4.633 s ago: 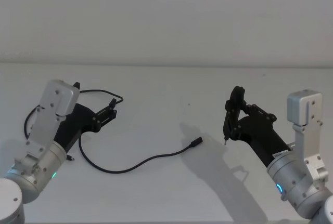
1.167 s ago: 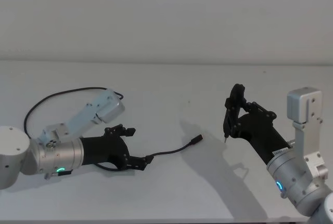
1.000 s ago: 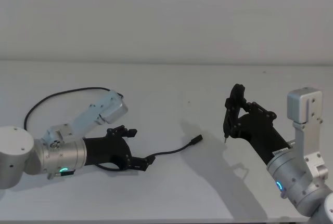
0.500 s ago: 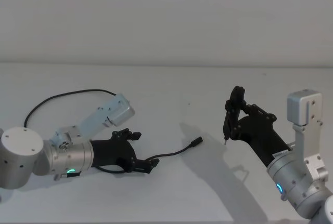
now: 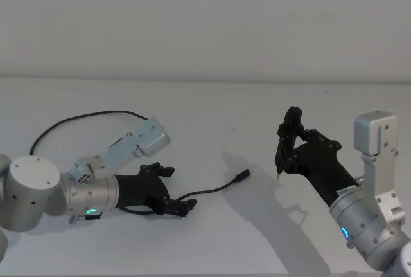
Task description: Pick up the data cable with the one hand.
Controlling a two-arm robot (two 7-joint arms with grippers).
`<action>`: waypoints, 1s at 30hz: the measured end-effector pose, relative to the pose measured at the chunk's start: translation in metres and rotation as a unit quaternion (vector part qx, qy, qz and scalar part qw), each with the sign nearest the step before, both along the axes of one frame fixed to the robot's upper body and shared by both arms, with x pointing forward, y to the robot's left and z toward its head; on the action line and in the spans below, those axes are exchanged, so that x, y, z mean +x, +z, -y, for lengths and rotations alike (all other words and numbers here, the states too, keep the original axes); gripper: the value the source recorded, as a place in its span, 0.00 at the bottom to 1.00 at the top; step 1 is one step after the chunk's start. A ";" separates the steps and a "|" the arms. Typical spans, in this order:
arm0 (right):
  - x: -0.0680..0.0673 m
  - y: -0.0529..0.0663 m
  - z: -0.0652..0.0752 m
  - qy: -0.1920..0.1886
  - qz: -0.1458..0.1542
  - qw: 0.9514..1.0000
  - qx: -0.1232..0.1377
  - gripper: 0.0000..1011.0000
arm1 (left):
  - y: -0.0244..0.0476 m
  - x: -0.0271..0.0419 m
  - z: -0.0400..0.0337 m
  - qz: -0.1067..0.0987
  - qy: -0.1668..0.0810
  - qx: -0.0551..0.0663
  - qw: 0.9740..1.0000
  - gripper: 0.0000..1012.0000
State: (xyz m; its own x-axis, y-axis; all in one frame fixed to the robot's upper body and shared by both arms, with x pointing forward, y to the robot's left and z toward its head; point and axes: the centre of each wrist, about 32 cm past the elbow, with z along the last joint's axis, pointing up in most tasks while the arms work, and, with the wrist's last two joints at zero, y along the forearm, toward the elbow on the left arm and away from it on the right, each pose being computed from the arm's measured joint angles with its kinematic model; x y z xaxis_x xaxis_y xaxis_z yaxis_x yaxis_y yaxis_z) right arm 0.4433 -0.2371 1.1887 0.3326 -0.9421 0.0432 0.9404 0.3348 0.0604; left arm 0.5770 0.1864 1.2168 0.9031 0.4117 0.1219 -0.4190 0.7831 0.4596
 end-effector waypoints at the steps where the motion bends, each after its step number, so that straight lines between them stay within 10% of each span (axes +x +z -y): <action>1: 0.000 0.000 0.000 0.000 0.000 1.000 0.000 0.27 | 0.0001 0.0002 0.0002 -0.001 0.000 0.000 1.000 0.99; 30: 0.000 0.000 0.000 0.000 0.000 1.000 0.000 0.27 | -0.0002 0.0023 0.0046 -0.009 0.004 0.006 1.000 0.78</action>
